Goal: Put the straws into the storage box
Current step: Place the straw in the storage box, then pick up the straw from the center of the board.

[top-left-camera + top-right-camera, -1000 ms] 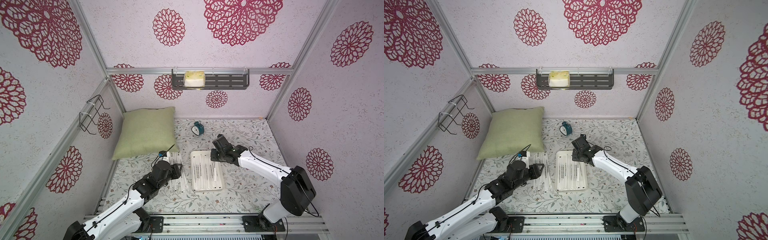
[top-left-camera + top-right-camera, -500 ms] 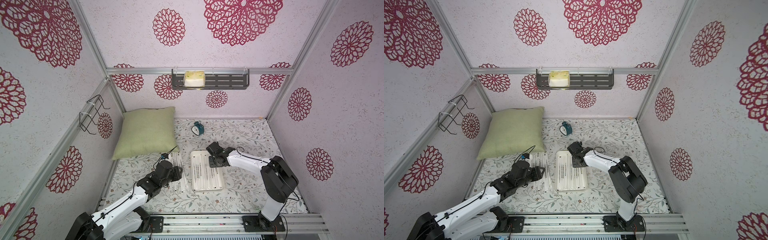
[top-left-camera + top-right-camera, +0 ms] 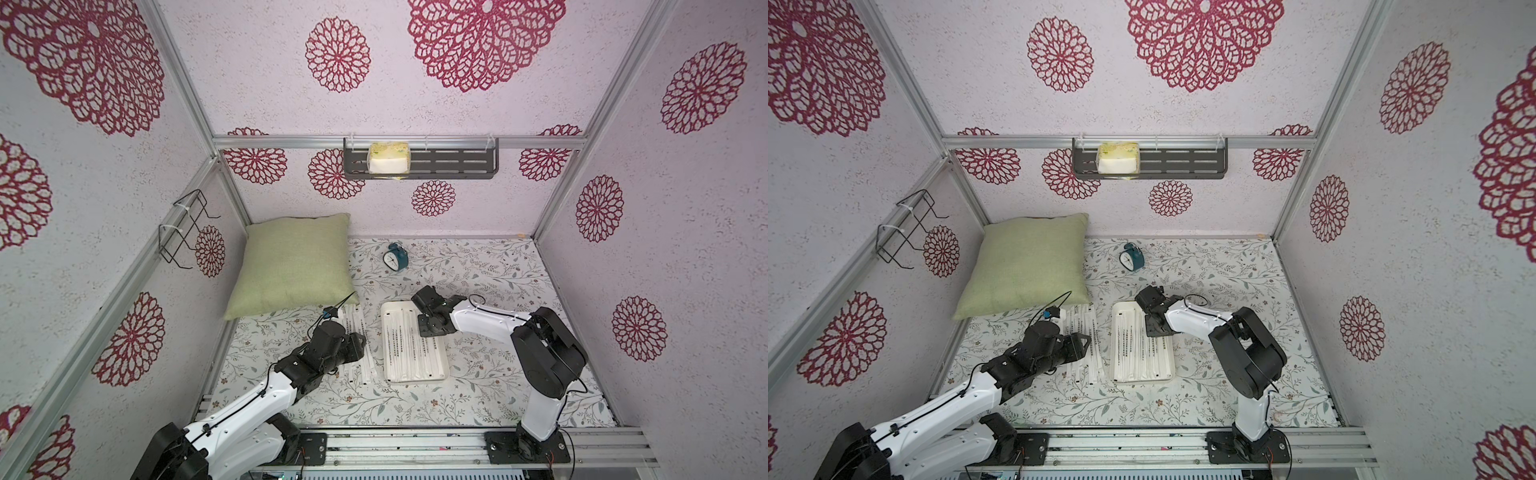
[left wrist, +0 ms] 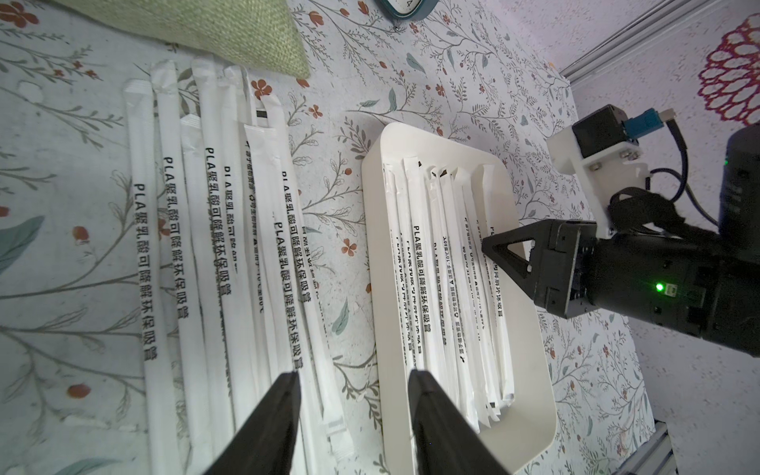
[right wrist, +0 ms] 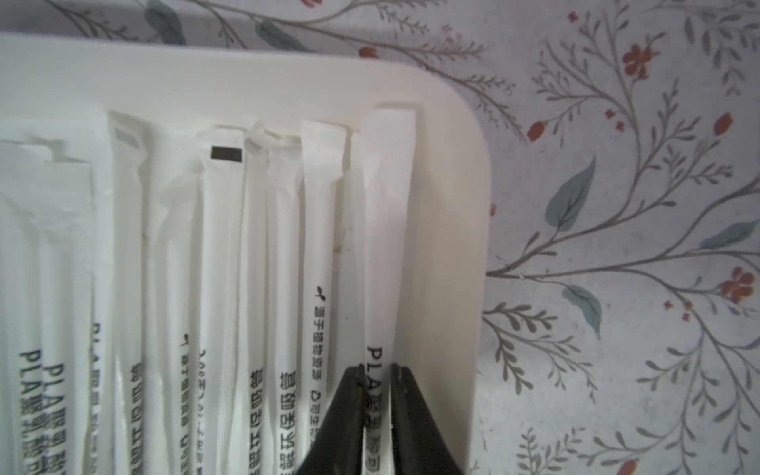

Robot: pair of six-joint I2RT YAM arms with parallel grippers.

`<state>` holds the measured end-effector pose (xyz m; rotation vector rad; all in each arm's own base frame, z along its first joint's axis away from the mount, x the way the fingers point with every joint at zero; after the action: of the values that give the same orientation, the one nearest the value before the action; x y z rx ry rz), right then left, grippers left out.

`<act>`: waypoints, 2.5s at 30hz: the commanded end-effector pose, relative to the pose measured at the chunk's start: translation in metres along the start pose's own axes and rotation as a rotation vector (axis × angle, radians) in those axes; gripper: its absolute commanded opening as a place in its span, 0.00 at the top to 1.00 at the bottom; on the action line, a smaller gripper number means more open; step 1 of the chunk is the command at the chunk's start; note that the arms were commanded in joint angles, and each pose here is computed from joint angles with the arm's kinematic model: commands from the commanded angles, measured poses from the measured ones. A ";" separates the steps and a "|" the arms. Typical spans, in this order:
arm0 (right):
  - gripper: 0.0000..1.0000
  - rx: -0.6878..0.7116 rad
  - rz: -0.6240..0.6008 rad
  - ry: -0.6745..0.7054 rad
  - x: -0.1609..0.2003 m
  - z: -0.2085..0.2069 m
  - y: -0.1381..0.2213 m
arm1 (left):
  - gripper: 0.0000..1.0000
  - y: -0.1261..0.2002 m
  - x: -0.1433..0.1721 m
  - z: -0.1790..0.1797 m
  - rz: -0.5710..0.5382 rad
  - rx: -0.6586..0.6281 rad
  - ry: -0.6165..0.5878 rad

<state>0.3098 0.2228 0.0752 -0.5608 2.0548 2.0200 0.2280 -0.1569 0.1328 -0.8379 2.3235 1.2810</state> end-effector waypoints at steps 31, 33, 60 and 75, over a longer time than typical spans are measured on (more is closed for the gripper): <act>0.72 -0.420 -0.207 -0.322 -0.009 0.023 0.099 | 0.72 -0.041 -0.006 0.082 0.238 -0.458 0.011; 0.73 -0.421 -0.204 -0.321 -0.008 0.024 0.097 | 0.73 -0.046 -0.003 0.084 0.251 -0.462 0.007; 0.75 -0.437 -0.275 -0.324 -0.021 0.021 0.100 | 0.95 0.072 0.016 0.009 0.187 -0.348 0.040; 0.76 -0.374 -0.289 -0.350 -0.018 -0.016 0.100 | 0.96 -0.076 0.016 -0.095 0.228 -0.062 -0.117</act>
<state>0.2917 0.2171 0.1757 -0.4751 1.2979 2.1665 0.2570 -0.2643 0.1250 -0.5093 2.3176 1.5281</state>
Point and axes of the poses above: each gripper's point midway between its finger pads, its own y axis back along the fingers, its own z axis along the line the jaws close on, x = y × z, the point moved 4 cm from there along y, back along the fingers
